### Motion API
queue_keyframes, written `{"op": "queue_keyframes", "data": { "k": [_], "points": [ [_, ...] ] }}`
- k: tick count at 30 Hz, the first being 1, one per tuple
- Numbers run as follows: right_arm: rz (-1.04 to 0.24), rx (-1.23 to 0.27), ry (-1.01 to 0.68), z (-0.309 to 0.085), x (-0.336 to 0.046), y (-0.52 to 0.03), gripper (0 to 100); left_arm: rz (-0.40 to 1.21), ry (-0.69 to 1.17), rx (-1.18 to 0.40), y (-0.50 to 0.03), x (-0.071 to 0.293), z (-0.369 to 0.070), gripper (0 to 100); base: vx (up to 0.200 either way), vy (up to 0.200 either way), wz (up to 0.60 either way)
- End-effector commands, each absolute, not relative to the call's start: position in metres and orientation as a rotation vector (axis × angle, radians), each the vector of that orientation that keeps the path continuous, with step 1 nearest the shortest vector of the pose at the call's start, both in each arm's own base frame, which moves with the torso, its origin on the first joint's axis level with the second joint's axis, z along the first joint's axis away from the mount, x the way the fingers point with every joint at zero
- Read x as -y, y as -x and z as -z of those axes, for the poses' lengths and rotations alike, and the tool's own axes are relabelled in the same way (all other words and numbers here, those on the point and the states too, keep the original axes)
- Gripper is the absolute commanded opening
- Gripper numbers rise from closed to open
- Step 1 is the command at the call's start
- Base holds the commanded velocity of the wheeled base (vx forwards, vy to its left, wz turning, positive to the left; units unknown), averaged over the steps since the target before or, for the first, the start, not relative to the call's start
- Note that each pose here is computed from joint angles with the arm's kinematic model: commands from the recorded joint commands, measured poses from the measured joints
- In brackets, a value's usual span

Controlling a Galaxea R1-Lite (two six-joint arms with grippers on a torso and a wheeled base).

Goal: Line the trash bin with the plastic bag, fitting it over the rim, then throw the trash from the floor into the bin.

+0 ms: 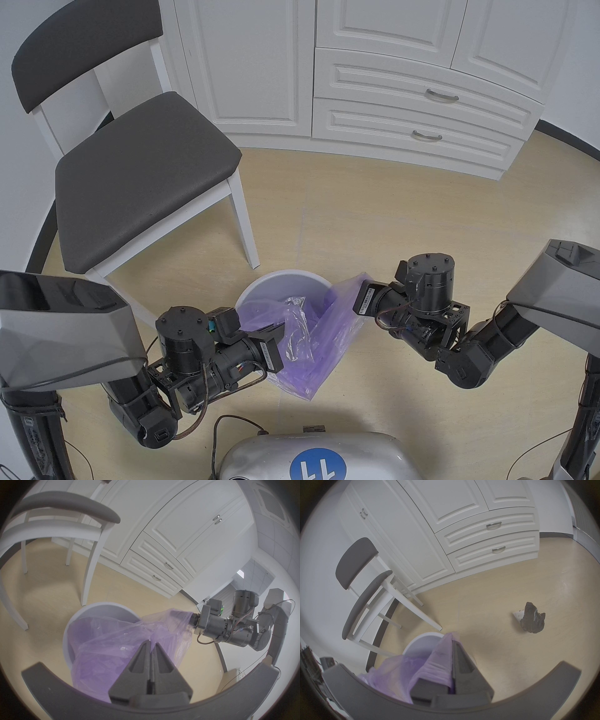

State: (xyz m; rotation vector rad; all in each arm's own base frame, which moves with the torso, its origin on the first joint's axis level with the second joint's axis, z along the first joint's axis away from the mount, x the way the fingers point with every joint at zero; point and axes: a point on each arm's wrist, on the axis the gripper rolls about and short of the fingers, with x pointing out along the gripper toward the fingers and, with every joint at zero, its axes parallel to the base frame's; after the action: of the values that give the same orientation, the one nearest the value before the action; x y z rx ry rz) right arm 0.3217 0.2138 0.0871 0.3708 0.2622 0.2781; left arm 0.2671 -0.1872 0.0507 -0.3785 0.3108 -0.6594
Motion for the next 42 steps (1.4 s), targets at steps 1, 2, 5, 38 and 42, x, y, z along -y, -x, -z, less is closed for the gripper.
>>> {"op": "queue_keyframes", "data": {
  "k": [1,2,5,38,42],
  "points": [
    [-0.275,-0.234,-0.383,-0.099,-0.209,-0.322,0,0.651,0.386,-0.343,-0.273,0.192,-0.034,0,0.0,0.0,0.0],
    [-0.275,-0.229,-0.38,-0.105,-0.207,-0.32,0,0.648,0.388,-0.353,-0.276,0.194,-0.028,0,0.0,0.0,0.0],
    [-0.276,-0.222,-0.382,-0.114,-0.204,-0.317,0,0.636,0.384,-0.366,-0.282,0.197,-0.017,0,0.0,0.0,0.0],
    [-0.195,-0.356,0.271,-0.032,-0.141,-0.296,0,0.446,0.066,-0.381,-0.299,0.083,-0.029,0,0.0,0.0,0.0],
    [-0.196,-0.33,0.356,-0.012,-0.135,-0.295,0,0.444,0.058,-0.404,-0.302,0.083,-0.02,0,0.0,0.0,0.0]
  ]
}}
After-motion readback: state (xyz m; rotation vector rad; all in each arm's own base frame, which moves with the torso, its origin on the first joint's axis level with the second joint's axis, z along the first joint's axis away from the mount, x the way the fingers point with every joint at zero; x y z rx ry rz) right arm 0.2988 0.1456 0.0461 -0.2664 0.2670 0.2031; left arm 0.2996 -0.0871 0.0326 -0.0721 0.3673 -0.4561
